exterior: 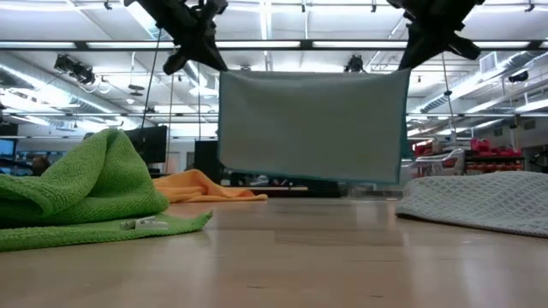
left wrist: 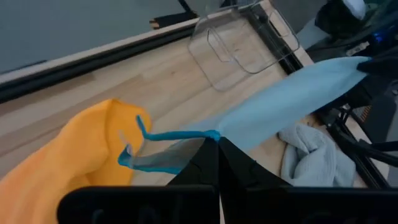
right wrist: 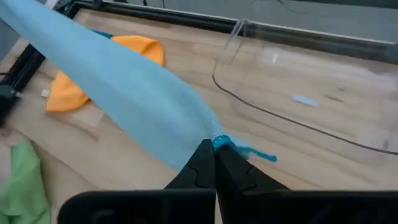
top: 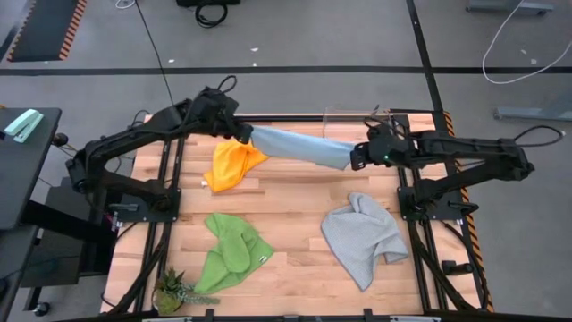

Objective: Fold microfiber towels
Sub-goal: Fold the blue microfiber cloth

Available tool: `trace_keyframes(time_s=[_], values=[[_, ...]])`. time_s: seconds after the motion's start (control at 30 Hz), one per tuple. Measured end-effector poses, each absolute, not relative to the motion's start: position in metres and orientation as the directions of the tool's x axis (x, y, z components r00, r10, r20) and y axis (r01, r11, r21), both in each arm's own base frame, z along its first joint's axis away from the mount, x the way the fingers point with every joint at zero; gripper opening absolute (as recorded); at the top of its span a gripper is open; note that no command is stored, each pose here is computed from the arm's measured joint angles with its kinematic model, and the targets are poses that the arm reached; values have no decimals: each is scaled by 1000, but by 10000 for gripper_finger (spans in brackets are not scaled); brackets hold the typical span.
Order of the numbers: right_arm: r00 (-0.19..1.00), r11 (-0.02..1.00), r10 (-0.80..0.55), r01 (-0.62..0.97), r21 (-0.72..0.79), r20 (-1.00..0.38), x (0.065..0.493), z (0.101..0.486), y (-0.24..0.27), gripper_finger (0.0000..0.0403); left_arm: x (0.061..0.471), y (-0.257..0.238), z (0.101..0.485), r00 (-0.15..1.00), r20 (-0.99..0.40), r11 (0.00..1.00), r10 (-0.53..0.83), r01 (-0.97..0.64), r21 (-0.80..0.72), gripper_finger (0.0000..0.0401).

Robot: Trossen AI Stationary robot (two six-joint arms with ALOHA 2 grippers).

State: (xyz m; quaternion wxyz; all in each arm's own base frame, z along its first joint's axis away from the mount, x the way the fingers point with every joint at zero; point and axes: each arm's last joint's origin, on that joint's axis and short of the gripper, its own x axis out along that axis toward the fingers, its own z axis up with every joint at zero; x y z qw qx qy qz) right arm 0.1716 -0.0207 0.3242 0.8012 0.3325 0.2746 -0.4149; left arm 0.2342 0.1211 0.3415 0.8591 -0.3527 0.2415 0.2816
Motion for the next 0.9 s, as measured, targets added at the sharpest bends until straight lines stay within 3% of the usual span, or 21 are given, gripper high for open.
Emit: trace_keyframes(time_s=[0.23,0.37,0.63,0.9], values=[[580,536,-354,769,350,-733,178,333,2,0,249,73,337,709,-667,650,231,-623,-436,0],[536,526,-323,787,323,-780,167,336,12,0,245,48,334,654,-712,635,254,-668,-387,0],[548,526,-250,769,363,-798,168,337,20,0,252,14,338,708,-674,614,214,-634,-471,0],[613,576,-110,681,452,-782,175,340,31,0,248,-34,338,726,-638,588,257,-641,-493,0]])
